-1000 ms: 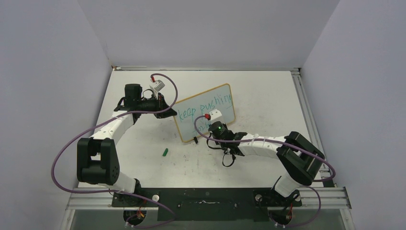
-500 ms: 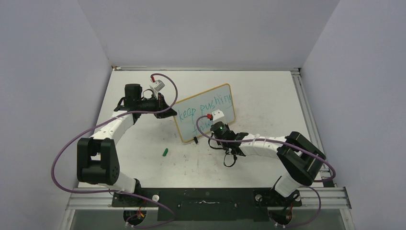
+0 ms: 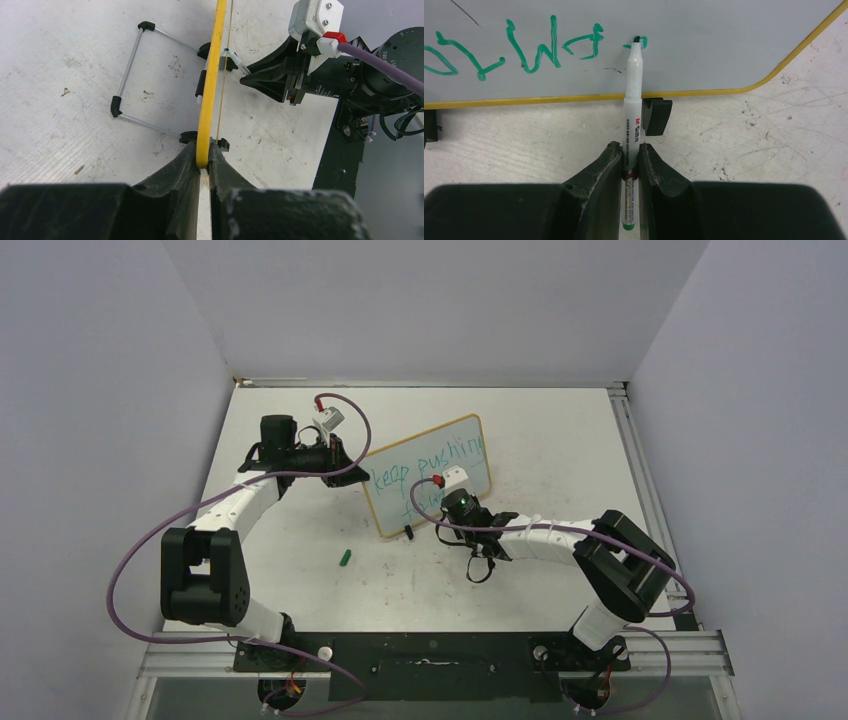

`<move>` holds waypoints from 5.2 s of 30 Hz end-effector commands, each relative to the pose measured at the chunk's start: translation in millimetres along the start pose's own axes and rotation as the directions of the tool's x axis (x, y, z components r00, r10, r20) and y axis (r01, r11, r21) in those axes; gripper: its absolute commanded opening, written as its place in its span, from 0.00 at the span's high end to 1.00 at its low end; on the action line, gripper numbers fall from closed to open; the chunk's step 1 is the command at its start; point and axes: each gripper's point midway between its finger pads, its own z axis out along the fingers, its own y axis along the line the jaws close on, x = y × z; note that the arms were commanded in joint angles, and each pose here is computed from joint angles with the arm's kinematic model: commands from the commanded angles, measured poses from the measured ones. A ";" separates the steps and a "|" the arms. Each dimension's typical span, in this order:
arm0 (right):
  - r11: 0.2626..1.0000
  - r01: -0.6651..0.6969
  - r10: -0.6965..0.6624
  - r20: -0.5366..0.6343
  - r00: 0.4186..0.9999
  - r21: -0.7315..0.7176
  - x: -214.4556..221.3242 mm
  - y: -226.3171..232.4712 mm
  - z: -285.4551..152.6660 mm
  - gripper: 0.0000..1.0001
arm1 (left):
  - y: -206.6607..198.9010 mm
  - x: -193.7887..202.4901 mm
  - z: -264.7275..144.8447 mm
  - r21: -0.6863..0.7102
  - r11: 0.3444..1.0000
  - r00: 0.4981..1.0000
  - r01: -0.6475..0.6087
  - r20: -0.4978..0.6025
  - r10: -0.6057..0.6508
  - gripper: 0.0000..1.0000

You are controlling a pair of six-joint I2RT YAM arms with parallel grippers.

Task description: Write a sentence on the whiteboard

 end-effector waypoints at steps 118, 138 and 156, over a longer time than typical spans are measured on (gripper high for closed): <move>0.994 -0.049 0.033 -0.151 0.988 -0.102 2.2 -8.1 -10.6 0.95 | -14.1 -32.6 -9.2 -0.004 0.994 0.991 -0.113 0.067 0.113 1.00; 0.994 -0.048 0.033 -0.160 0.987 -0.095 -2.4 -14.0 5.1 0.95 | -11.2 -30.8 -7.7 -0.006 0.994 0.993 -0.105 0.061 0.105 1.00; 0.994 -0.037 0.017 -0.180 0.984 -0.105 -0.2 -11.3 8.6 0.95 | -10.9 -30.9 -7.8 -0.008 0.994 0.993 -0.106 0.060 0.106 1.00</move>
